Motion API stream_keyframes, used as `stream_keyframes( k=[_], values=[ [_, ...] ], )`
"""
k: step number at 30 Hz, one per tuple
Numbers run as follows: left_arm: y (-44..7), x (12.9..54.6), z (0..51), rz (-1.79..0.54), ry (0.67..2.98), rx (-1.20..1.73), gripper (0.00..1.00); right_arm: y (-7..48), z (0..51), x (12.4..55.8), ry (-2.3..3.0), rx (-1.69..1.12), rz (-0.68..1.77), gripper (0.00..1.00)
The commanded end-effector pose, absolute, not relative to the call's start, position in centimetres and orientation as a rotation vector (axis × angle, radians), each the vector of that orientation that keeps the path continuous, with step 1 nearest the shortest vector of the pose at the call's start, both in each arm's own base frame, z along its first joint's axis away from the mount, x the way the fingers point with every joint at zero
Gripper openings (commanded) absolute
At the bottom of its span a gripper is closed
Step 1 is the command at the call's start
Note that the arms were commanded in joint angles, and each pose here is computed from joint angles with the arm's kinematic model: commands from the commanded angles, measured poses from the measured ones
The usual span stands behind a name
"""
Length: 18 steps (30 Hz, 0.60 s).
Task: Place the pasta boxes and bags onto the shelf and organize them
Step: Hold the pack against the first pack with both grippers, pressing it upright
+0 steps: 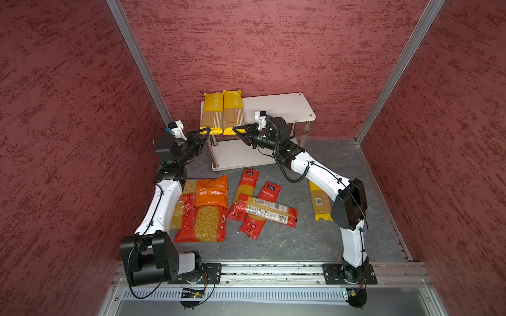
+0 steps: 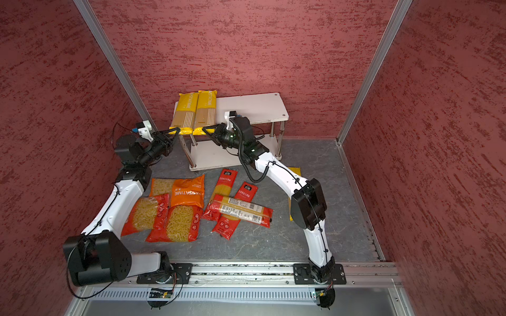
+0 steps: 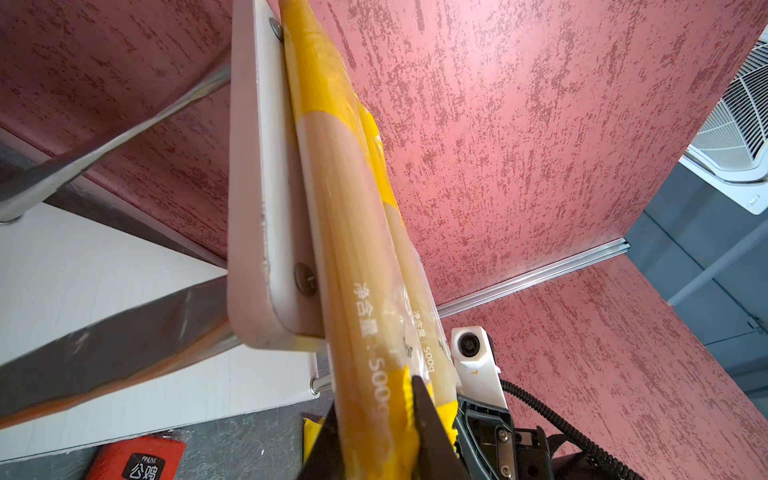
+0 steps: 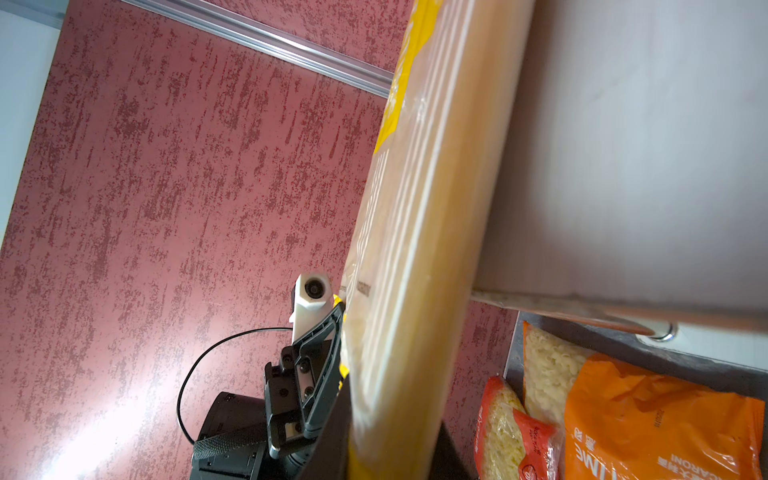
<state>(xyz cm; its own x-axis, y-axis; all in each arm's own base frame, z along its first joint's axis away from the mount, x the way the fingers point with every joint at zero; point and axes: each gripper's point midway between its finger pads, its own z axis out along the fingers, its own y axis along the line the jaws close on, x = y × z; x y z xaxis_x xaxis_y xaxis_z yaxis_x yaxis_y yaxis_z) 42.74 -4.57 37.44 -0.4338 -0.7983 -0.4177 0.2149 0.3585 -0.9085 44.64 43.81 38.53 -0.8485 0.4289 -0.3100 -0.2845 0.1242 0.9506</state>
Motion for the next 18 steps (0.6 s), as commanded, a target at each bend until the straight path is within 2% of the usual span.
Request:
stream_keyframes(
  k=[1, 10, 15, 18],
  values=[
    [-5.7, 41.3, 38.5, -1.304, 1.619, -0.456, 0.03, 43.4, 40.4, 44.9, 1.804, 0.104, 1.801, 0.07],
    [-6.0, 40.9, 38.8, -1.296, 1.627, -0.440, 0.03, 43.9, 40.7, 45.8, 1.791, 0.115, 1.825, 0.07],
    [-6.0, 41.2, 38.6, -1.300, 1.631, -0.450, 0.12, 44.1, 40.4, 45.6, 1.805, 0.108, 1.828, 0.11],
    [-6.0, 40.9, 38.7, -1.296, 1.632, -0.447, 0.24, 43.8, 40.3, 45.4, 1.810, 0.109, 1.816, 0.22]
  ],
)
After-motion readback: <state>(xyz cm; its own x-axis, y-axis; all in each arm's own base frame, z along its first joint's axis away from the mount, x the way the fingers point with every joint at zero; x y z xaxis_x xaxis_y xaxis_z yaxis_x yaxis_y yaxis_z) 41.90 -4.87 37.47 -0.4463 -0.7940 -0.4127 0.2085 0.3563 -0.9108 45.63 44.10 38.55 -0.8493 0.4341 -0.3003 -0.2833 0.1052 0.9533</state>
